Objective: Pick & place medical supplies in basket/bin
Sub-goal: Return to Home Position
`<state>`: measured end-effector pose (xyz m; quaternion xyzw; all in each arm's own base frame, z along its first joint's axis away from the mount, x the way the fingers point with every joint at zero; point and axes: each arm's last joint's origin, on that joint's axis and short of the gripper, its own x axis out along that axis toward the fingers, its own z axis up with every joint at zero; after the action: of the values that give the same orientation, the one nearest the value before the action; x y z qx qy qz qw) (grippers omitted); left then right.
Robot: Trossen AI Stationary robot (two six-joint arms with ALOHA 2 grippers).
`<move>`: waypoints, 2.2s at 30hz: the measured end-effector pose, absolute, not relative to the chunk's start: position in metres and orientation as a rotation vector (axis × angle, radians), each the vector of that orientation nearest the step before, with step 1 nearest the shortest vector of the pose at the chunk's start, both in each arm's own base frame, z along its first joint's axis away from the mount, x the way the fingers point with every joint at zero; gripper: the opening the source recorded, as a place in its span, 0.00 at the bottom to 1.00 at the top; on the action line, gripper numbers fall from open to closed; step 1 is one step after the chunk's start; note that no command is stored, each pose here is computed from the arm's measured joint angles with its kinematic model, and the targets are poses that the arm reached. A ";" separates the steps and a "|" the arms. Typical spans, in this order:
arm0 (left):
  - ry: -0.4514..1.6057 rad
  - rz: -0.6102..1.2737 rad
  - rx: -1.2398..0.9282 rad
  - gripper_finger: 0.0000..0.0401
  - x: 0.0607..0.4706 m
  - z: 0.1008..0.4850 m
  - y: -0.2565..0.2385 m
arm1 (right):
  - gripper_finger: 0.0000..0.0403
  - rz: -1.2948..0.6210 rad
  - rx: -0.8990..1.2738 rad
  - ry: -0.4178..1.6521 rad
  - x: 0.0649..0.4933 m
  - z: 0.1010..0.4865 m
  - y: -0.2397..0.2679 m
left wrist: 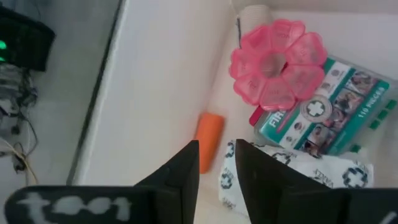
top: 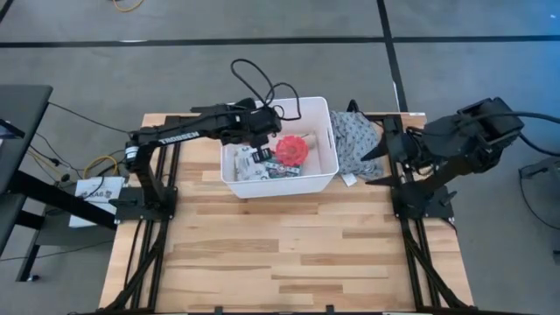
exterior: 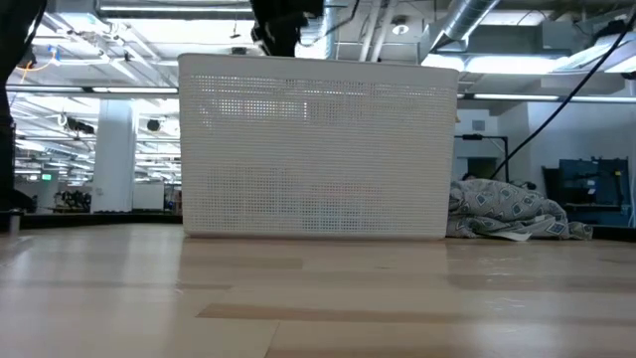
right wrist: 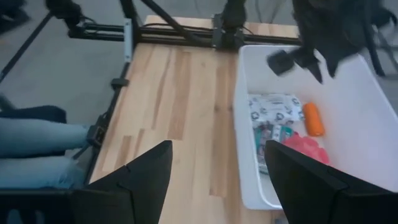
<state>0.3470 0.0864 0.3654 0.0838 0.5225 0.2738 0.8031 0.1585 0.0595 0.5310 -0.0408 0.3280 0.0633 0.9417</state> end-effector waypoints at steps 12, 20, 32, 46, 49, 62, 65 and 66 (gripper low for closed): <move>1.046 0.744 0.268 0.24 0.265 0.449 0.037 | 0.62 0.020 -0.047 0.707 0.135 0.517 0.034; 0.809 0.757 0.201 0.24 0.174 0.468 0.006 | 0.62 -0.069 -0.002 0.717 0.114 0.452 0.025; 0.519 0.521 0.134 0.24 0.109 0.352 -0.016 | 0.62 0.088 0.121 0.346 0.069 0.348 0.016; 0.064 0.273 0.173 0.24 0.098 0.229 -0.024 | 0.62 0.190 0.139 0.024 0.051 0.258 0.012; 0.019 0.261 0.147 0.24 0.095 0.215 -0.023 | 0.62 0.193 0.155 0.018 0.058 0.250 0.015; -0.134 0.221 0.107 0.24 0.089 0.183 -0.021 | 0.62 0.181 0.190 -0.140 0.089 0.199 0.023; -0.142 0.200 0.129 0.24 0.089 0.184 -0.022 | 0.62 0.181 0.193 -0.155 0.092 0.189 0.024; -0.130 0.199 0.135 0.24 0.089 0.183 -0.022 | 0.62 0.182 0.195 -0.164 0.093 0.185 0.025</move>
<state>0.0894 -0.0222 0.1825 0.0674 -0.0649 0.0991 0.9907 0.0927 0.0246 0.1854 0.0971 -0.0817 0.0904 0.9878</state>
